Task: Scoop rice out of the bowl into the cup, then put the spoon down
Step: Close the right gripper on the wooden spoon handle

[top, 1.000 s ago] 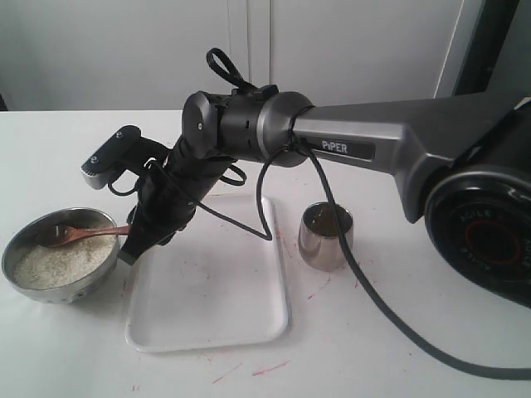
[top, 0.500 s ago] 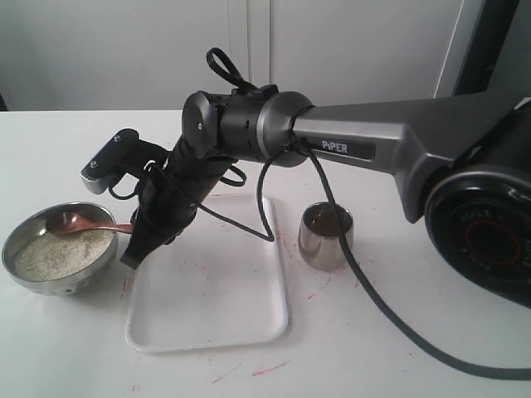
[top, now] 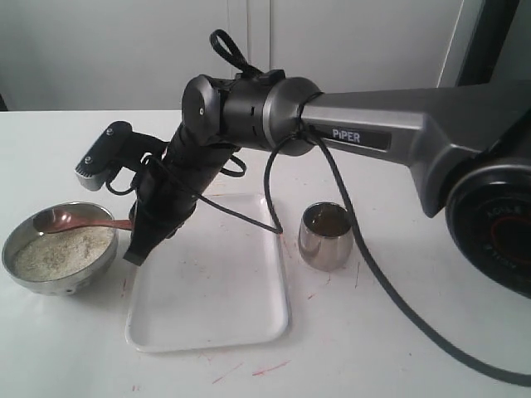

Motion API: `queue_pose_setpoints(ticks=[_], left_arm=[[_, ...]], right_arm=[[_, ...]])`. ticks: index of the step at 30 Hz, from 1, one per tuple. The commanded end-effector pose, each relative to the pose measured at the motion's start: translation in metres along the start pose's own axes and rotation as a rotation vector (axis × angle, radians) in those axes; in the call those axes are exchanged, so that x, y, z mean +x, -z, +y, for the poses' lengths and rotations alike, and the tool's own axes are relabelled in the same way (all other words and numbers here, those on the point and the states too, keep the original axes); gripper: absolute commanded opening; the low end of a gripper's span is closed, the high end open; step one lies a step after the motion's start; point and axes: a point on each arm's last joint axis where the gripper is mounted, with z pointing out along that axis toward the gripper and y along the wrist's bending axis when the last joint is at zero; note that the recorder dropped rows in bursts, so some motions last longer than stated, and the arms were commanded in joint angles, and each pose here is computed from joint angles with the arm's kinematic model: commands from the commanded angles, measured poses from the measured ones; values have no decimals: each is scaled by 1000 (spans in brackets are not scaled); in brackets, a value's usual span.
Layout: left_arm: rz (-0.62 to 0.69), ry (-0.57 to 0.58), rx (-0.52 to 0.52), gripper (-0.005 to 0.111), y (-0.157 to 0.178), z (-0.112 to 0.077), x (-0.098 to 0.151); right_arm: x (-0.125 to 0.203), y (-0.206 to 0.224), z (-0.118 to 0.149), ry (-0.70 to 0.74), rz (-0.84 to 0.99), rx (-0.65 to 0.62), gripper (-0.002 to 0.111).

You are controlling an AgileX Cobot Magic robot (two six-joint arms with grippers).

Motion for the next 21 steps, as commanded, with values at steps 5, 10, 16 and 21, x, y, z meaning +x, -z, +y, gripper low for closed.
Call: queue_pose_setpoints(ticks=[5, 10, 16, 21], left_arm=[[-12, 11, 4, 14, 0, 0, -2], [-12, 11, 4, 14, 0, 0, -2], [-12, 11, 4, 14, 0, 0, -2], [-12, 11, 4, 14, 0, 0, -2]], right_arm=[[-14, 12, 19, 184, 37, 32, 2], [-14, 12, 19, 195, 55, 48, 1], [-11, 15, 14, 237, 97, 100, 1], [-13, 22, 12, 265, 110, 135, 1]])
